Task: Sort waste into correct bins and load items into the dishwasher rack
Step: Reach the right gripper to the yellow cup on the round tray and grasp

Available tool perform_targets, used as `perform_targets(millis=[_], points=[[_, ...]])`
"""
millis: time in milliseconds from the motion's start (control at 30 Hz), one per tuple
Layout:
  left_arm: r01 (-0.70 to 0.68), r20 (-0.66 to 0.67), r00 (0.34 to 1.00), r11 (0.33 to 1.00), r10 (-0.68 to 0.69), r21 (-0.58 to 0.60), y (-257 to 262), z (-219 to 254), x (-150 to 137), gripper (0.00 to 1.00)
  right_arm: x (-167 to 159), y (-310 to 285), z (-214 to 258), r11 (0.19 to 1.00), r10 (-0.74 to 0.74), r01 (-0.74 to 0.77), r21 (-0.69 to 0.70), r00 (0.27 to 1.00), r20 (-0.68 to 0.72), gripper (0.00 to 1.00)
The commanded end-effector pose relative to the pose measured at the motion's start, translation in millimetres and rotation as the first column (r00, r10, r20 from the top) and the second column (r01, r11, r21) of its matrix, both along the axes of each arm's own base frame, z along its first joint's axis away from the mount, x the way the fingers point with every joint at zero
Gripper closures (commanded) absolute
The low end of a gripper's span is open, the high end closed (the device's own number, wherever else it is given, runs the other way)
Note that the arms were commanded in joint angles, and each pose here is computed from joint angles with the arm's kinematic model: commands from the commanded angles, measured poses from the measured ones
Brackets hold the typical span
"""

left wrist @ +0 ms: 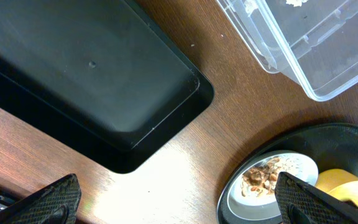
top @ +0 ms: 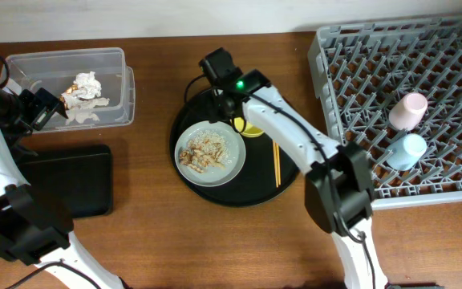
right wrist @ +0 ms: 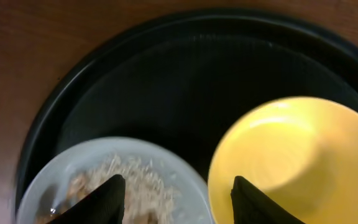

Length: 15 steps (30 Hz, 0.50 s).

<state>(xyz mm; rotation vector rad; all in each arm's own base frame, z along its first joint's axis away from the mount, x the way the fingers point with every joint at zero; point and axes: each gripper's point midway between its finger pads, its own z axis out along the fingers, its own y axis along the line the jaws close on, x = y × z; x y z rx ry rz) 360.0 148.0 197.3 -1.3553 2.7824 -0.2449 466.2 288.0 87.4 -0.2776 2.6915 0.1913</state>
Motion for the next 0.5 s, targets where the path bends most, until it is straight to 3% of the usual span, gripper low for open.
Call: perform_targets(millis=[0, 467], points=[[-0.01, 0.029, 1.0, 1.0, 0.01, 0.014, -0.8, 12.1, -3.4, 0.01, 7.7, -11.3, -32.1, 0.993, -0.108, 0.108, -0.055, 0.994, -0.009, 0.45], [-0.01, 0.029, 1.0, 1.0, 0.01, 0.014, -0.8, 12.1, -3.4, 0.01, 2.2, -19.8, -64.2, 0.979, -0.166, 0.16, -0.126, 0.985, -0.042, 0.64]])
